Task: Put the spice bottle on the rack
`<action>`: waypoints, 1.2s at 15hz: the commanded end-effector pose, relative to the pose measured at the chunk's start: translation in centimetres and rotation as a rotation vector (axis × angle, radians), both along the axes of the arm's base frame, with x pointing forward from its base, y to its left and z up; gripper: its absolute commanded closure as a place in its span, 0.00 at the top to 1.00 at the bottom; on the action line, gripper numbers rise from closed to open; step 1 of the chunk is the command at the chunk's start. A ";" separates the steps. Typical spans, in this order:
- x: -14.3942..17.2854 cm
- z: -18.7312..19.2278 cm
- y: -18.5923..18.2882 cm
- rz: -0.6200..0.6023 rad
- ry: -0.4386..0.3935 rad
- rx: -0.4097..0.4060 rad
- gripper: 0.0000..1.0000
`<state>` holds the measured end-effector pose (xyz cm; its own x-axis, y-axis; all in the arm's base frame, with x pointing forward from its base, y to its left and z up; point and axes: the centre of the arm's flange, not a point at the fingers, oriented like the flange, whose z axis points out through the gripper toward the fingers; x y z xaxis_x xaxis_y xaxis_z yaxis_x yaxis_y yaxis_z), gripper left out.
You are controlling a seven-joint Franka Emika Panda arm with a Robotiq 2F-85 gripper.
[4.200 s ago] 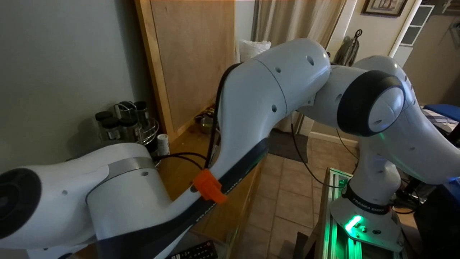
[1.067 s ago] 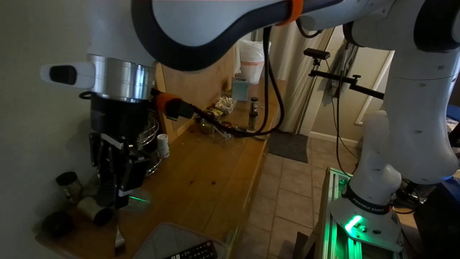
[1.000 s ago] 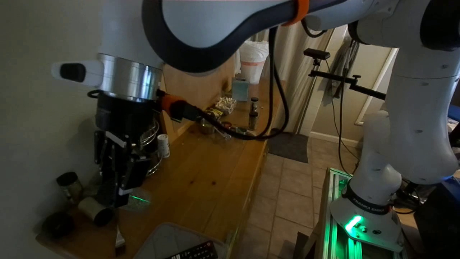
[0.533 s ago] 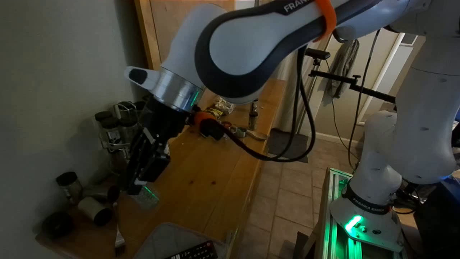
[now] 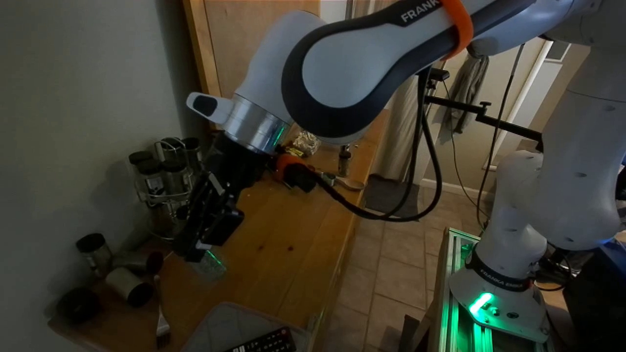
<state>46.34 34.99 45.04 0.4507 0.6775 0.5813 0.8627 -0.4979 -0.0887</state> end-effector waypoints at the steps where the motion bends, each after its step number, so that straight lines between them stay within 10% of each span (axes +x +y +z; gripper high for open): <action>1: 0.8 0.5 -1.2 -0.073 -0.013 0.033 0.25; 18: 0.6 2.4 -15.6 -0.683 -0.205 0.247 0.25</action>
